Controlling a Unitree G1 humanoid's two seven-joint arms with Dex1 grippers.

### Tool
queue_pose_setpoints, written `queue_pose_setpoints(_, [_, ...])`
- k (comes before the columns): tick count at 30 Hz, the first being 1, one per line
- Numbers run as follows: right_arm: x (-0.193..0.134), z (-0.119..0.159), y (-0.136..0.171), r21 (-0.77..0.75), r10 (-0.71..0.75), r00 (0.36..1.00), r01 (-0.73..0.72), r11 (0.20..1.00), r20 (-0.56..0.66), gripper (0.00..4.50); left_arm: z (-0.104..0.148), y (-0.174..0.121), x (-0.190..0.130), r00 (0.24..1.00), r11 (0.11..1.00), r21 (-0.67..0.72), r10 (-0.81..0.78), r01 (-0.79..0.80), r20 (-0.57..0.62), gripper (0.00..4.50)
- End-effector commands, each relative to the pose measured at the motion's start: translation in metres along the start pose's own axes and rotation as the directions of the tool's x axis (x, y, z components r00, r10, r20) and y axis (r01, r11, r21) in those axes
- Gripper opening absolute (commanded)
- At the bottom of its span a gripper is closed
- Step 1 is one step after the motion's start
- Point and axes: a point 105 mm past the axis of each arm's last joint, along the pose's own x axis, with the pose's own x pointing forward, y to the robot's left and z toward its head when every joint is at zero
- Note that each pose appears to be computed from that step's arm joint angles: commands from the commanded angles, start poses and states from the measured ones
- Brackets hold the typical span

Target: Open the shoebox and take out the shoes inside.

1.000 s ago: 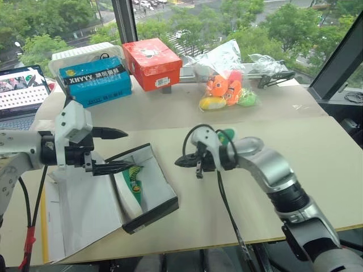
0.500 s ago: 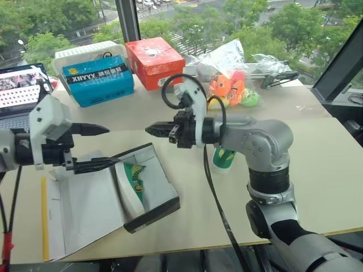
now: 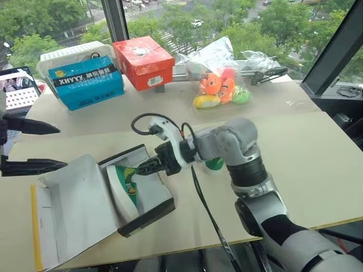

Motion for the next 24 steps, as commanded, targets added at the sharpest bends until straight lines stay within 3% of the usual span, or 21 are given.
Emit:
queue_pose_setpoints(1, [0.007, 0.013, 0.014, 0.006, 0.040, 0.999, -0.040, 0.999, 0.005, 3.08, 0.005, 0.002, -0.006, 1.000, 0.999, 0.047, 0.026, -0.025, -0.007, 4.50])
queue_pose_setpoints(4, [0.019, 0.016, 0.016, 0.058, 0.042, 0.999, -0.041, 0.997, -0.004, 4.12, 0.006, 0.001, -0.003, 1.000, 0.999, 0.050, 0.015, -0.015, 0.006, 4.50])
queue_pose_setpoints(6, [0.025, 0.016, 0.013, 0.106, 0.030, 1.000, -0.029, 0.994, -0.007, 4.46, 0.004, 0.000, 0.000, 1.000, 0.999, 0.050, 0.009, -0.010, 0.008, 4.50])
queue_pose_setpoints(13, [0.036, 0.004, -0.005, 0.180, -0.096, 0.994, 0.104, 0.978, -0.050, 4.46, 0.002, -0.002, 0.009, 1.000, 0.999, 0.047, -0.005, 0.004, 0.027, 4.50])
queue_pose_setpoints(24, [0.050, 0.014, 0.027, 0.169, 0.002, 0.999, 0.006, 0.986, -0.048, 4.46, -0.006, -0.002, 0.007, 1.000, 0.999, 0.034, 0.009, -0.009, 0.010, 4.50])
